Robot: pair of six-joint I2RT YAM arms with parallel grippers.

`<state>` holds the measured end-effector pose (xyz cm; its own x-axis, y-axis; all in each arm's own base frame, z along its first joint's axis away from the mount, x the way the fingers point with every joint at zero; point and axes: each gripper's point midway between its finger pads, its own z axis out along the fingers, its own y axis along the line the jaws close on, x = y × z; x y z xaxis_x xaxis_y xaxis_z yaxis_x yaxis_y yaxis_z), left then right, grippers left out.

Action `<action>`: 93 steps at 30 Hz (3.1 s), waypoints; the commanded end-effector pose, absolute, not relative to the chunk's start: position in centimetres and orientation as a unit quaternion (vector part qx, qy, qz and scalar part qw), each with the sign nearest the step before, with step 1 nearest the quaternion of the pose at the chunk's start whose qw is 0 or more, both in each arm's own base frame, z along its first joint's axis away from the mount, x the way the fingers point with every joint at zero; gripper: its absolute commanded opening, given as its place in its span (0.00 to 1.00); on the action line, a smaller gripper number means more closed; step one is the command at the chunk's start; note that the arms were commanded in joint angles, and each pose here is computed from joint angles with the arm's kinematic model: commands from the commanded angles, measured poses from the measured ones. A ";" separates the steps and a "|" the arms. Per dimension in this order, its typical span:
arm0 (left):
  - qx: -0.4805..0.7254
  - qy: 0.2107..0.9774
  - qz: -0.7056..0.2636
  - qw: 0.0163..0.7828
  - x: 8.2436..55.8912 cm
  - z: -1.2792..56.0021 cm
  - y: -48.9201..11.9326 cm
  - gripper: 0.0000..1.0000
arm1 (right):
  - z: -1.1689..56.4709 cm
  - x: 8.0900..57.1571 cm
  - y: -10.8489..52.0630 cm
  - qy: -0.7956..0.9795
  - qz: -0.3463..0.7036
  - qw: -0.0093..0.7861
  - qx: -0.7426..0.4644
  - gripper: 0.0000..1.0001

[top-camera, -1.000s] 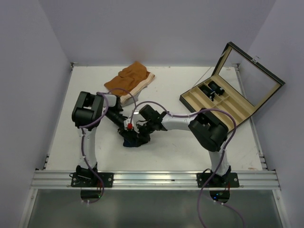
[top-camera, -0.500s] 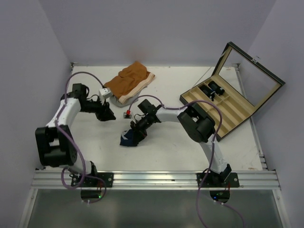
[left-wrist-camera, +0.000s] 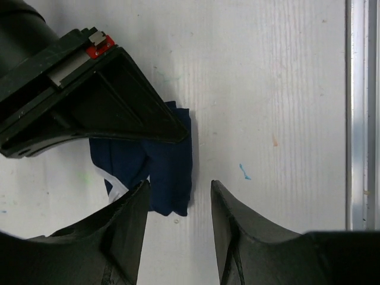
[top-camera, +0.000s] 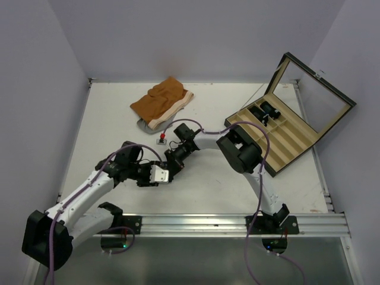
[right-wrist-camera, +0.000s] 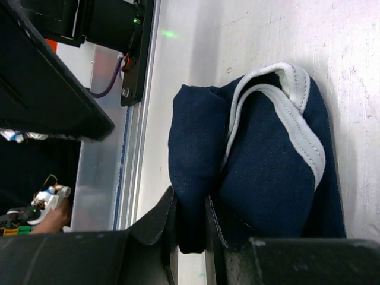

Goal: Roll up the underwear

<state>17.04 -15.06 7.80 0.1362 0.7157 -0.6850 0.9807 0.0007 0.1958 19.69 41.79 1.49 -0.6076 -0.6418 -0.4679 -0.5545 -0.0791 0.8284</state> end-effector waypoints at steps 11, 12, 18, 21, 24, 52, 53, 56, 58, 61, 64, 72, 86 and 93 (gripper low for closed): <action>0.717 0.613 -0.104 0.317 20.2 3.6 -16.4 0.47 | -5.7 19.6 38.9 -0.759 -0.497 0.071 0.414 0.00; 0.718 0.614 -0.099 0.313 20.2 3.4 -16.2 0.45 | -5.6 19.6 38.9 -0.759 -0.498 0.071 0.413 0.00; 0.723 0.630 -0.094 0.267 19.1 0.8 -15.0 0.24 | -5.2 20.0 39.0 -0.761 -0.499 0.067 0.409 0.00; 0.725 0.638 -0.103 0.240 18.5 0.0 -14.7 0.04 | -4.4 21.0 39.0 -0.766 -0.499 0.055 0.402 0.14; 0.727 0.645 -0.119 0.202 17.4 -1.1 -14.2 0.00 | -3.0 22.5 38.8 -0.772 -0.497 0.035 0.395 0.38; 0.514 0.753 -0.396 -0.105 20.6 -2.8 -16.2 0.00 | 14.0 33.5 28.2 -0.774 -0.405 -0.246 0.421 0.50; 0.510 0.751 -0.405 -0.106 21.0 -2.8 -16.5 0.00 | 14.3 33.1 28.3 -0.767 -0.399 -0.255 0.434 0.47; 0.491 0.751 -0.422 -0.130 21.8 -3.6 -16.6 0.00 | 15.1 31.4 29.5 -0.731 -0.363 -0.294 0.498 0.43; 0.485 0.750 -0.428 -0.140 21.8 -3.4 -16.7 0.00 | 15.4 30.0 30.9 -0.691 -0.338 -0.325 0.551 0.41; 0.483 0.750 -0.429 -0.143 22.1 -3.5 -16.7 0.00 | 14.8 27.7 32.9 -0.623 -0.310 -0.356 0.624 0.41; 0.481 0.751 -0.428 -0.145 22.2 -3.6 -16.7 0.00 | 12.8 26.0 34.8 -0.572 -0.297 -0.363 0.673 0.44; 0.475 0.758 -0.425 -0.137 22.0 -3.7 -16.8 0.04 | 9.0 24.1 38.8 -0.510 -0.304 -0.362 0.719 0.52; 0.468 0.763 -0.427 -0.132 21.8 -3.7 -17.0 0.08 | 4.6 19.1 39.3 -0.470 -0.318 -0.297 0.768 0.50; 0.468 0.763 -0.427 -0.129 21.8 -3.8 -17.0 0.09 | 2.2 20.1 39.3 -0.499 -0.298 -0.284 0.763 0.50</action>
<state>19.53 -19.04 2.04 -0.6824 0.7273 -0.0737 0.3451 0.2316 -0.9095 19.06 39.26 3.50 0.3204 -0.5607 -0.7635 -0.9231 -0.3657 -0.1188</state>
